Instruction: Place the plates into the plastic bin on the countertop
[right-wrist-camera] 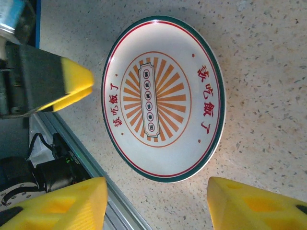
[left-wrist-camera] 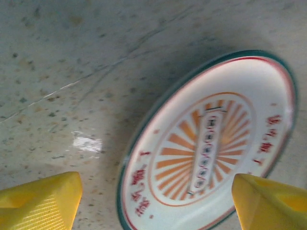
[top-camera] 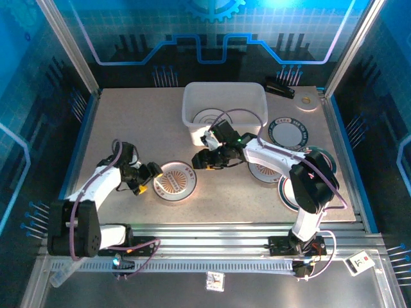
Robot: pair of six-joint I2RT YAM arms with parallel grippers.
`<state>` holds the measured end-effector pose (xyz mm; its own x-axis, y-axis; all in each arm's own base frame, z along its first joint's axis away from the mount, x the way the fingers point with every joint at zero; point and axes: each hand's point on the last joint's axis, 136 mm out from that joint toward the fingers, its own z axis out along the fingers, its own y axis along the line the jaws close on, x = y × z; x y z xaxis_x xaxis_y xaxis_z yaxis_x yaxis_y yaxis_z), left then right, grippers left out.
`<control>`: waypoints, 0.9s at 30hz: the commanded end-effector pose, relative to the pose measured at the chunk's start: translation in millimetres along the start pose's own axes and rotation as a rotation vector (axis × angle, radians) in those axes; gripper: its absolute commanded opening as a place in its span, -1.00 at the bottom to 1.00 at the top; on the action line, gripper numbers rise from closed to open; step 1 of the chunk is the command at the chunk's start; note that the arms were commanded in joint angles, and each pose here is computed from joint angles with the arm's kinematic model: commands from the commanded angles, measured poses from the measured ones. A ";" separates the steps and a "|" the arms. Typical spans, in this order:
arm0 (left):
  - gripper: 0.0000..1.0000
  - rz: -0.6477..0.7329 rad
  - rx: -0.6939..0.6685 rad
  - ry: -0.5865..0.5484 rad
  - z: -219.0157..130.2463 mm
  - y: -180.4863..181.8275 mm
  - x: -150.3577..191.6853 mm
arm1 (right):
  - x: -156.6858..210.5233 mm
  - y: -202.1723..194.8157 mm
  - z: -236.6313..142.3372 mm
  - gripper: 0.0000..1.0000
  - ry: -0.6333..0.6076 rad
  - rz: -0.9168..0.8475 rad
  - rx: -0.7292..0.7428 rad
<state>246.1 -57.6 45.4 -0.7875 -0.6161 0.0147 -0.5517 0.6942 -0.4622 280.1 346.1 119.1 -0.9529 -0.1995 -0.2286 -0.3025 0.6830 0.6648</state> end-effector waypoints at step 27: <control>0.08 0.108 -0.002 0.081 33.6 -8.5 2.6 | -0.6 3.5 5.6 0.03 0.013 0.007 -0.052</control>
<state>253.1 -74.8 20.9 -0.8466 -0.5299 0.0503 -0.4891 0.7372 -0.4661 279.4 350.9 121.3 -0.9520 -0.2049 -0.2274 -0.3059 0.6597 0.6865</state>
